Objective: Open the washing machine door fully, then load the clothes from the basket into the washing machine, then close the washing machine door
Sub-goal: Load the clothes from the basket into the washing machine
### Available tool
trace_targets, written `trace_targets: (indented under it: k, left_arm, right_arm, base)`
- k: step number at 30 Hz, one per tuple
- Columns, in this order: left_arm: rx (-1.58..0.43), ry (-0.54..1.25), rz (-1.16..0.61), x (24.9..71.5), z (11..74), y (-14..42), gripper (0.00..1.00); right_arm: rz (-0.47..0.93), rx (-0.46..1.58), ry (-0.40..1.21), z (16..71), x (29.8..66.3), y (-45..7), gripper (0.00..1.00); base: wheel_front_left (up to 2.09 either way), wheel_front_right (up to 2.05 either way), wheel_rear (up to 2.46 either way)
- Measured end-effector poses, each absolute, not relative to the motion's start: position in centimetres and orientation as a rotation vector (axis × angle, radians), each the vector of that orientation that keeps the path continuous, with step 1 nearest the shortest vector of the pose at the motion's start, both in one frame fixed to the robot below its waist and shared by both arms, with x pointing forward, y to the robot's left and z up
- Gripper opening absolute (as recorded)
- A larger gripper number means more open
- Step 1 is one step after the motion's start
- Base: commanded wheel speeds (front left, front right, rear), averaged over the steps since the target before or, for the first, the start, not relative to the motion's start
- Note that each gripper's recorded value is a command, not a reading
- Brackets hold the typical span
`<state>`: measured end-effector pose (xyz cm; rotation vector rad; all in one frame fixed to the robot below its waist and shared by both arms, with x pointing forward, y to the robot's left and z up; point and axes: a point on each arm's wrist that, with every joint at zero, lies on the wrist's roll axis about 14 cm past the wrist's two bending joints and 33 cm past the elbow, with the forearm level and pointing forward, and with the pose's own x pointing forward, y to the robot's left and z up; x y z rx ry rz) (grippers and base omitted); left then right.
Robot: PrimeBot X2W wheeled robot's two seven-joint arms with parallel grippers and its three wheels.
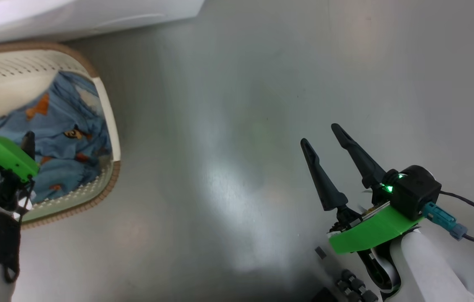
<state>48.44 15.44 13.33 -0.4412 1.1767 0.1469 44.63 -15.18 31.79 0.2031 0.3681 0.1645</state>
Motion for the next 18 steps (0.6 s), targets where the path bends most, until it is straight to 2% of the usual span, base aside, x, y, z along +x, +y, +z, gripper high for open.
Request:
trace_targets:
  k: [6, 18]
  left_arm:
    - [-0.430, 1.260, 0.163, 47.4, 10.0, 14.9, 1.00]
    - [-0.427, 1.314, 0.170, 47.8, 6.0, 14.6, 1.00]
  right_arm:
    - [0.145, 0.194, 0.412, 29.8, 44.3, -16.0, 1.00]
    - [0.120, 0.172, 0.474, 26.7, 43.8, -17.2, 1.00]
  base:
    - [0.00, 0.00, 0.00]
    - [0.00, 0.00, 0.00]
